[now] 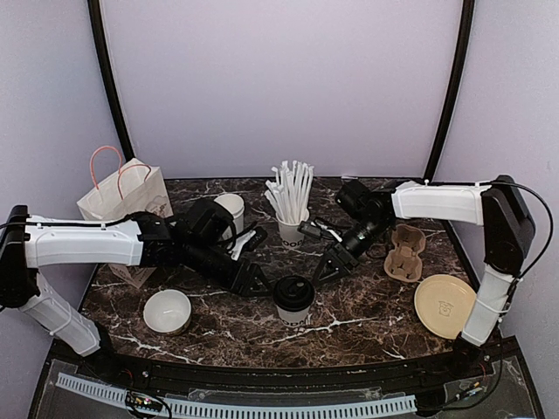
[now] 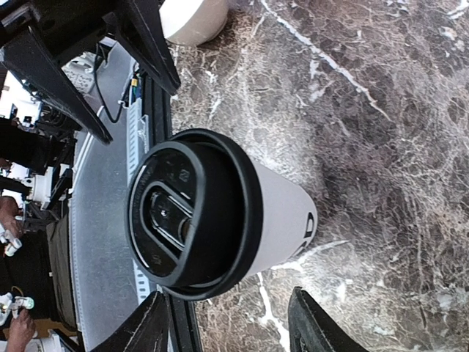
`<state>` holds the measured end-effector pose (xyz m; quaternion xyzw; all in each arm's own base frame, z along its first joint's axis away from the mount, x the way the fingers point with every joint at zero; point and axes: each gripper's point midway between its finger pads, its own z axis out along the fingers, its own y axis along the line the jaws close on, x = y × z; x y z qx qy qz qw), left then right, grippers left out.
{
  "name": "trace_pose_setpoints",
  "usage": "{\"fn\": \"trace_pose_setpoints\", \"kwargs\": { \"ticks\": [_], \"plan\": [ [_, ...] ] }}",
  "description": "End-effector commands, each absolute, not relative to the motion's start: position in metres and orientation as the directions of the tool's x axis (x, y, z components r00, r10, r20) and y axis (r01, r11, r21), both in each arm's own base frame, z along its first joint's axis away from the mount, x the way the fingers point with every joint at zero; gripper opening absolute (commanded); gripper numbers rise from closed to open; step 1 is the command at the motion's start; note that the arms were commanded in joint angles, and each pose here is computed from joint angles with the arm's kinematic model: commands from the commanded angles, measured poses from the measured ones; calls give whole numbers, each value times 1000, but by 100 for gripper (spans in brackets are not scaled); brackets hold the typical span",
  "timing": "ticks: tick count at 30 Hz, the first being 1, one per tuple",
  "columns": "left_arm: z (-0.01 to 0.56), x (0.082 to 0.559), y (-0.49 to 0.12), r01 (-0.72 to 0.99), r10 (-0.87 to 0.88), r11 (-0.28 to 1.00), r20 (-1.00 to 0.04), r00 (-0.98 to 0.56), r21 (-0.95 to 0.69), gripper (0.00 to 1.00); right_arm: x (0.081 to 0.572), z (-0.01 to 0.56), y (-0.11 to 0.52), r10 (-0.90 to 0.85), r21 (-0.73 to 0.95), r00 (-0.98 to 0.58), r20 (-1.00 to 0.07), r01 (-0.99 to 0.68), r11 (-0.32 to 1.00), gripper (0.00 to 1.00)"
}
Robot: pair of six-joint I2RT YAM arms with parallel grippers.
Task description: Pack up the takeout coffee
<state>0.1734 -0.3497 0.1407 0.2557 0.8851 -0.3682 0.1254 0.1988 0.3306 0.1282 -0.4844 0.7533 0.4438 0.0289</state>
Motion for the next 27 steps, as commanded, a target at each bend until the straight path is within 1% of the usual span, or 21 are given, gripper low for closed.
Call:
{"fn": "trace_pose_setpoints", "kwargs": {
  "ticks": [1,9,16,19,25,27],
  "plan": [
    [150,173,-366,530,332,536,-413,-848,-657,53,190,133,337,-699,695,-542,-467,-714,89,55],
    [129,178,-370,525,354,559,-387,-851,-642,45,189,122,338,-703,724,-563,-435,-683,99,55],
    [102,183,-359,511,369,624,-354,-859,-591,39,192,104,340,-708,745,-590,-389,-653,135,53],
    [86,183,-351,503,389,666,-319,-864,-551,37,195,90,339,-714,740,-605,-354,-647,181,52],
    [39,171,-326,462,422,739,-198,-885,-491,33,208,43,329,-729,657,-636,-252,-666,354,48],
    [29,167,-322,455,431,749,-167,-887,-482,32,210,31,324,-736,630,-639,-223,-671,391,48]
  ]
}}
